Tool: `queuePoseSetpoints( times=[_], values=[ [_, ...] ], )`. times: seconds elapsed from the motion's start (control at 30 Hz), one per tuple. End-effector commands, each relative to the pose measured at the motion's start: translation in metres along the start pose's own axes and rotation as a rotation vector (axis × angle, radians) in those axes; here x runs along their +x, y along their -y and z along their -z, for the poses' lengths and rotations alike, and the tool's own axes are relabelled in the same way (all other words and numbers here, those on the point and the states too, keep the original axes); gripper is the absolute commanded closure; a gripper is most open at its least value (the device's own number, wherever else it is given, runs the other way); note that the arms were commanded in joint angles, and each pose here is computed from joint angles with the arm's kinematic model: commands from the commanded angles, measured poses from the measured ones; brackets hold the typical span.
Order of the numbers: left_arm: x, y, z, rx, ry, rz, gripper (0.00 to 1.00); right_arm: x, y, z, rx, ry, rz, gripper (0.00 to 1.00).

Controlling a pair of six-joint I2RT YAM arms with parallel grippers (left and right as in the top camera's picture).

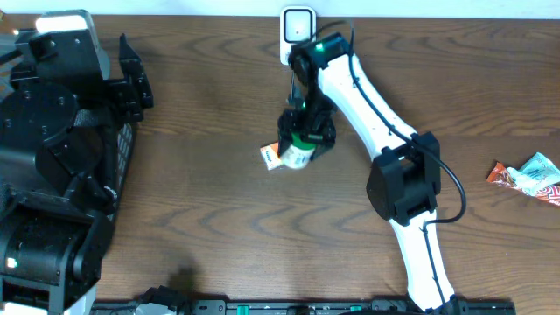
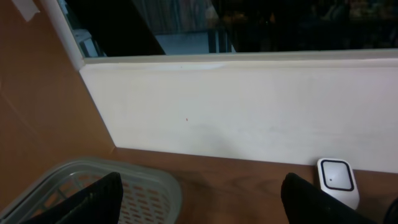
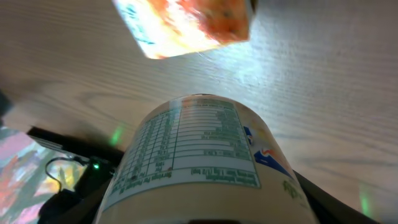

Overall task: Scan the item barcode
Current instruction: 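Close the right gripper around the green-lidded jar and lift it, then hold the jar's barcode label up to the white scanner face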

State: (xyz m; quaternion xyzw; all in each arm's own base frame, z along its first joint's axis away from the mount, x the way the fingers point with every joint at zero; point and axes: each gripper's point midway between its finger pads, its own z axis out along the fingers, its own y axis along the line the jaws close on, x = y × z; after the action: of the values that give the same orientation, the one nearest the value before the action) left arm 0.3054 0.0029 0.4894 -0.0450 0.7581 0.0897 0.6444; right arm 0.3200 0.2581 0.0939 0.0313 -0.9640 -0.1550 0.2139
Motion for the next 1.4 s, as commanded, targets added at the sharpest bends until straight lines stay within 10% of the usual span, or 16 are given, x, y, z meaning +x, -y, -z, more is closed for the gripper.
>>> queuePoseSetpoints(
  times=[0.0,0.47,0.9,1.37],
  values=[
    [0.000,0.000,0.002,0.007,0.004,0.012,0.18,0.008,0.000,-0.013,-0.028,-0.058,-0.034,0.55],
    [0.004,0.002,-0.001,0.011,-0.003,0.009,0.18,-0.037,0.004,0.037,-0.097,0.161,0.006,0.57],
    [0.008,0.010,-0.004,0.051,-0.015,0.004,0.18,-0.142,0.015,0.234,0.172,1.092,0.053,0.66],
    [0.024,0.017,-0.019,0.051,-0.068,-0.018,0.18,-0.226,-0.006,0.214,0.353,1.464,0.058,0.65]
  ],
)
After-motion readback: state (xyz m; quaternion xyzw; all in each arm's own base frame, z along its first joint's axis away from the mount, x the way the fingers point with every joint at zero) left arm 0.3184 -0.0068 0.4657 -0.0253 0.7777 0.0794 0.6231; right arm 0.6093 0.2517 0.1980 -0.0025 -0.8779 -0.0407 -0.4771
